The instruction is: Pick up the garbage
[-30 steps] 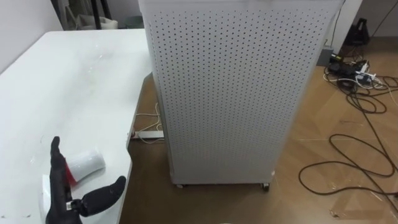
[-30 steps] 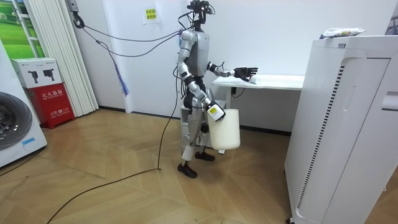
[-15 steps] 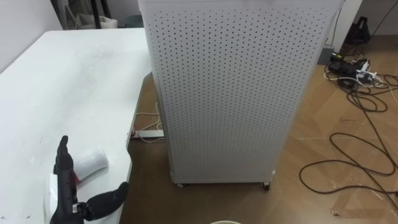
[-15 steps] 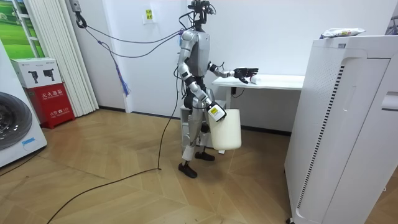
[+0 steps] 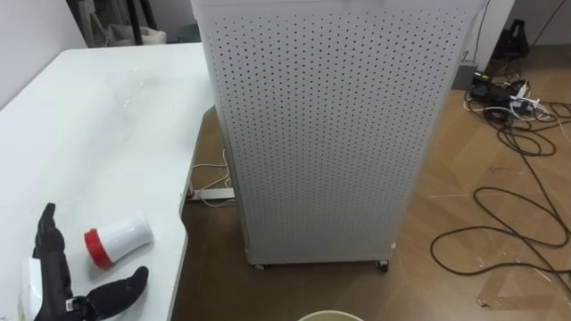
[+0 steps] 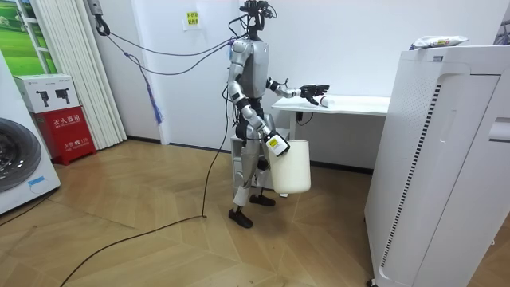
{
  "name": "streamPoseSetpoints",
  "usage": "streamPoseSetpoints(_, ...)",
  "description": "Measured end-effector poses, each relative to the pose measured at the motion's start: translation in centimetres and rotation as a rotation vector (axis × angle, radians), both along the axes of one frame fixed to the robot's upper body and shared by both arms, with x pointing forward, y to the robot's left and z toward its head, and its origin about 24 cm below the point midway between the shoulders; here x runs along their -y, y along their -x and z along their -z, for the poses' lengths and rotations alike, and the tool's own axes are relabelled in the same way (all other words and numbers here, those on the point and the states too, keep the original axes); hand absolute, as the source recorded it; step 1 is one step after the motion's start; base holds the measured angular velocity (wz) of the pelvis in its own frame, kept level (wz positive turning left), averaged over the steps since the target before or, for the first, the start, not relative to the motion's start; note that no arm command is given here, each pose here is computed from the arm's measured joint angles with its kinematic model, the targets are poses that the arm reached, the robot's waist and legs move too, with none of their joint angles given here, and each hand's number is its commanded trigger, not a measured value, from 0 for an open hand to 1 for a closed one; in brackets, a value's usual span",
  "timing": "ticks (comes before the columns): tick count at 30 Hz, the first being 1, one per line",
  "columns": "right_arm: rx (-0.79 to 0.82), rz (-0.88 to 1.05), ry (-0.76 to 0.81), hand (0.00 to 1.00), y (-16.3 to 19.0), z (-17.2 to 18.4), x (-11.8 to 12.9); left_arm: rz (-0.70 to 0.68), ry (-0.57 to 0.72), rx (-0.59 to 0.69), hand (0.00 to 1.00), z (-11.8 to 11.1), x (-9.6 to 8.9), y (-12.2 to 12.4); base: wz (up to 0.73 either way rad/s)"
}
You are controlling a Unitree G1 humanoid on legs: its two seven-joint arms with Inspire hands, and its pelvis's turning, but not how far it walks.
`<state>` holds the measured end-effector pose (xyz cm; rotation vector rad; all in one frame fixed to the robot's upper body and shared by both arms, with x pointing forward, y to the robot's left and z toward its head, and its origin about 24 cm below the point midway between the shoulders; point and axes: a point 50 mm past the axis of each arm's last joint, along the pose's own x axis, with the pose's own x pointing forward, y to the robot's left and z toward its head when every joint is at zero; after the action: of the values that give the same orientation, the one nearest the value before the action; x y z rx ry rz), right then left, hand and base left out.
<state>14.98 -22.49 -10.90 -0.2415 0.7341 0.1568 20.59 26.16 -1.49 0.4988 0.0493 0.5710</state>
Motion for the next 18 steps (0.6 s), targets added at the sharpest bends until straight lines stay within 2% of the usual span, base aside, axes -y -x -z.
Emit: streamPoseSetpoints(18,-0.011,-0.018,-0.016,1.00,0.07,0.05,-0.10,-0.029,-0.012,-0.088,0.00,0.92,-0.29,0.29,0.00)
